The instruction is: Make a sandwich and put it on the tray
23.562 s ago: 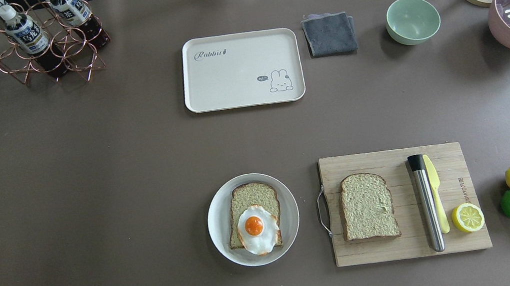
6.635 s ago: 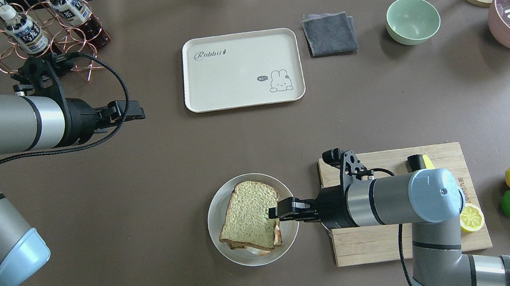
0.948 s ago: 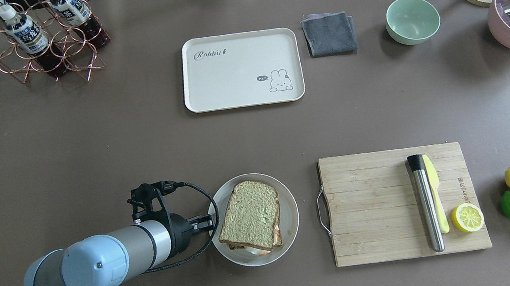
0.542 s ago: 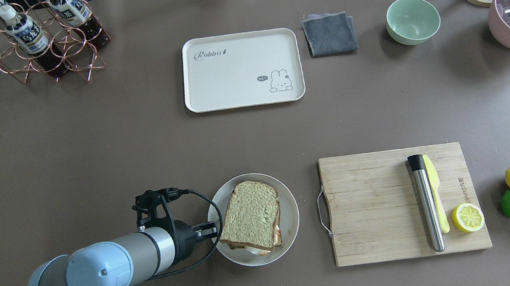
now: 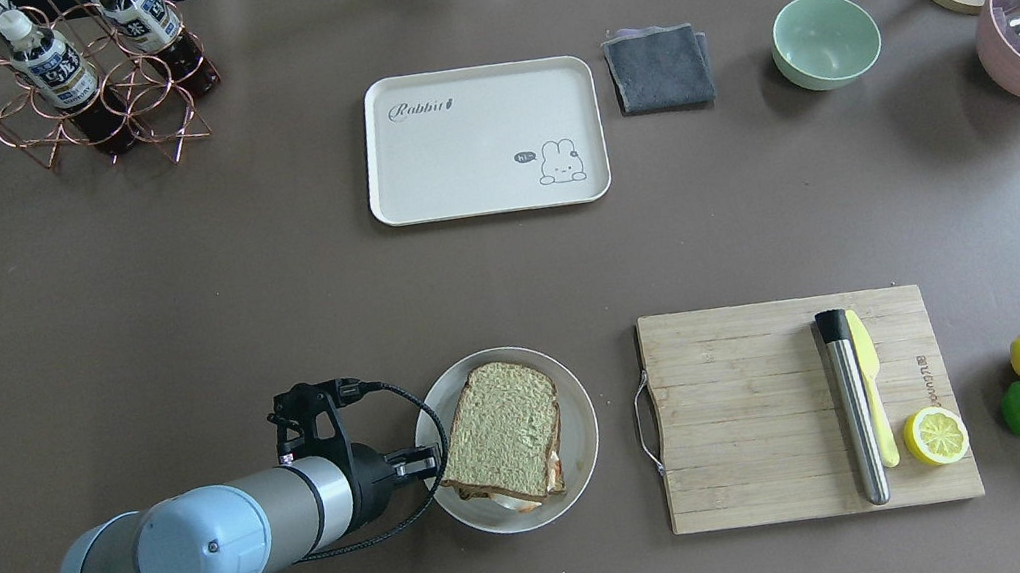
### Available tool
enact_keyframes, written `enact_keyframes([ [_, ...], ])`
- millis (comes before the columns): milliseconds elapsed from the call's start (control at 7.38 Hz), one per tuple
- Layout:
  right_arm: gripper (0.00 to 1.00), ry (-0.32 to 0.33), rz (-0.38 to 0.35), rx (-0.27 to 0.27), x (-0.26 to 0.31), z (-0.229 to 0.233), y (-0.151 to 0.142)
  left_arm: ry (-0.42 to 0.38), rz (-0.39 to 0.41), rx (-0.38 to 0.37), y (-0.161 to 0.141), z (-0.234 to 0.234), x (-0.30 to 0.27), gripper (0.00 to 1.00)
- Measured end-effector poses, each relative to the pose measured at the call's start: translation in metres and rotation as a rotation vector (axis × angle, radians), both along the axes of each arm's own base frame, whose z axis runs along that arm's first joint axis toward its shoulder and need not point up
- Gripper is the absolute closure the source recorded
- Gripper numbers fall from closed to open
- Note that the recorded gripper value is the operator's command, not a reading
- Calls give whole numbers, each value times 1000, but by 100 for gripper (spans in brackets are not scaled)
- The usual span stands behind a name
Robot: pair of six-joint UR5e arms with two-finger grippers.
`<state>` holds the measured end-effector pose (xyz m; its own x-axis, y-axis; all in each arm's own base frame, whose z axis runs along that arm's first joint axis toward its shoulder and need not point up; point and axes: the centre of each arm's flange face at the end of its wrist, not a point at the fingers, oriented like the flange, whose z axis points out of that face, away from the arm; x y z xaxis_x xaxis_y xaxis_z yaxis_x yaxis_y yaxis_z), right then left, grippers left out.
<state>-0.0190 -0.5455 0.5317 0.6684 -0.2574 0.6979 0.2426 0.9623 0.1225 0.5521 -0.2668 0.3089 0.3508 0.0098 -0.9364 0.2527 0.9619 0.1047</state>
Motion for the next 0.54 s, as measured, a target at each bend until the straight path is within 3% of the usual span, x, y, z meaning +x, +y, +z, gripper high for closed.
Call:
enact_keyframes([
  [271, 0, -1, -20, 13, 5, 6, 0, -3, -1, 0, -1, 1, 1, 99],
  [542, 0, 3, -22, -12, 12, 15, 1, -1, -1, -1, -1, 0, 2, 100],
])
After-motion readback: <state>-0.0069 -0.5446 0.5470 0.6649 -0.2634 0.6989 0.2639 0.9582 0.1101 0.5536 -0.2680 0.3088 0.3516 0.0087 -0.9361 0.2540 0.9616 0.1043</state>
